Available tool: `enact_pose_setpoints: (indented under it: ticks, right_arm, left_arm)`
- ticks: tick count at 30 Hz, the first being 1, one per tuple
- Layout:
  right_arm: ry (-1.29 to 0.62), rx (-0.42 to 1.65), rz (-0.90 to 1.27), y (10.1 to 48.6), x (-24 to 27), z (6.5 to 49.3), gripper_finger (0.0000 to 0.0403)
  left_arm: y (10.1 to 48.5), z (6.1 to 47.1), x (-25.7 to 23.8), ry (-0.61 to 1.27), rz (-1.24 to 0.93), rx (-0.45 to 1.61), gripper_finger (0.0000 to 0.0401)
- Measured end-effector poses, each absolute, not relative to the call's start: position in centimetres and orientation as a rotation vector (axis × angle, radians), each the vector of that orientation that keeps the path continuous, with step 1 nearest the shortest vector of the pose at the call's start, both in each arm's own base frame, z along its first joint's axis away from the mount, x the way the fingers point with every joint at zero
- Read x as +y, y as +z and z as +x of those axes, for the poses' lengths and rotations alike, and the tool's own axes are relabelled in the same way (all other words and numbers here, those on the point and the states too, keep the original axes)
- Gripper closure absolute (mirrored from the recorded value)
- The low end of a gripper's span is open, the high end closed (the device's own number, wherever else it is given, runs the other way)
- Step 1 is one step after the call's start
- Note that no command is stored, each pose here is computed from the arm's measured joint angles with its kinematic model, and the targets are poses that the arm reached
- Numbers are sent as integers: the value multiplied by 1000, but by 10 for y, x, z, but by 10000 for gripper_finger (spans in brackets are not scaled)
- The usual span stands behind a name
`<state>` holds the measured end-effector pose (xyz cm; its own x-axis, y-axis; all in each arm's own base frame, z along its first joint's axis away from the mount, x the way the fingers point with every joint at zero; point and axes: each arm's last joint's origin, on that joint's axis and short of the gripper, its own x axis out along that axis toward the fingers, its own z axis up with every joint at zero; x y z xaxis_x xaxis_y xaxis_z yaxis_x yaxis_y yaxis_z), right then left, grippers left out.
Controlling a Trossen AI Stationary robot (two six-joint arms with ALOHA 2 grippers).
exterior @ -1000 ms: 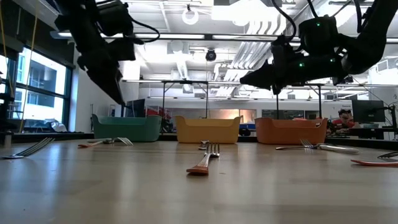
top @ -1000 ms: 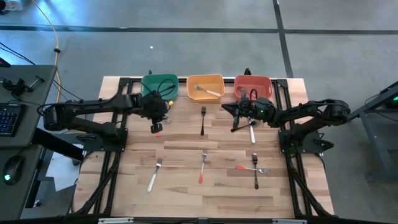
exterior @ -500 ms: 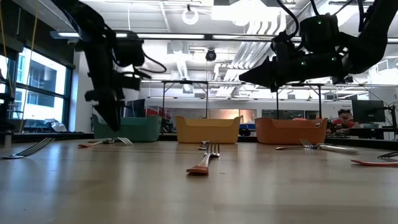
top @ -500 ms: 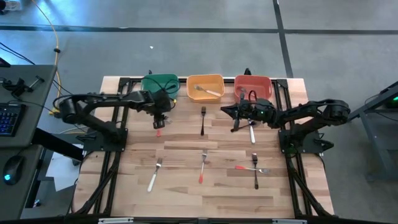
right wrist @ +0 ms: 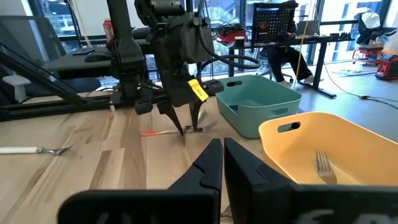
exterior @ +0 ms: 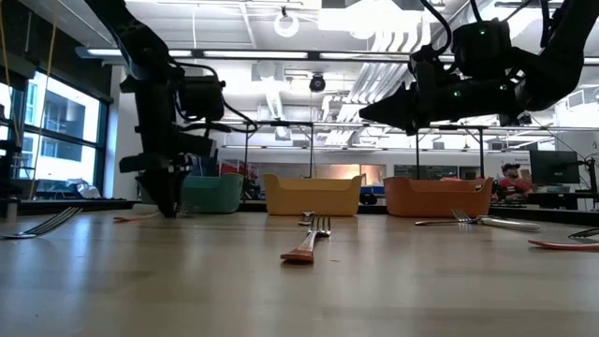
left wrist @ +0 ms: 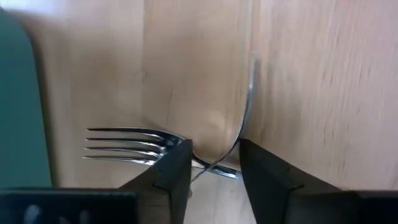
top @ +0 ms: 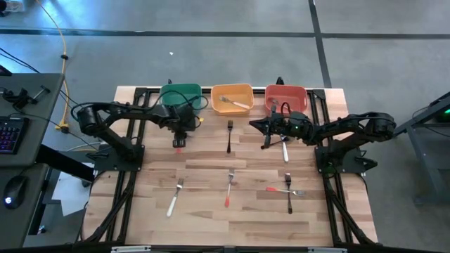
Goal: Sort silverware by color (type)
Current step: Put the white fork into the yellow bin
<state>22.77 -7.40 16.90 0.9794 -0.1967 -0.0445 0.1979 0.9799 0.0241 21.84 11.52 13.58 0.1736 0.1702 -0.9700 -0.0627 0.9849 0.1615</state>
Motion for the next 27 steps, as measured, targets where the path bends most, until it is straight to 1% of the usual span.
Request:
enact_pose_setpoints:
  ticks: [10, 14, 19, 24, 27]
  right_arm:
    - [-199, 43, 29, 169, -74, 228, 403]
    - [-199, 43, 29, 169, -74, 228, 403]
    - [-199, 43, 29, 169, -74, 228, 403]
    - [-203, 43, 29, 169, -75, 227, 403]
    - [-203, 41, 28, 169, -75, 227, 403]
  left_arm:
    - [138, 218, 115, 151, 106, 1393, 392]
    - [145, 221, 116, 169, 80, 1389, 395]
    - [167, 228, 120, 190, 47, 1278, 399]
    - [189, 239, 132, 250, -78, 992, 400]
    - [197, 248, 142, 286, -108, 828, 400]
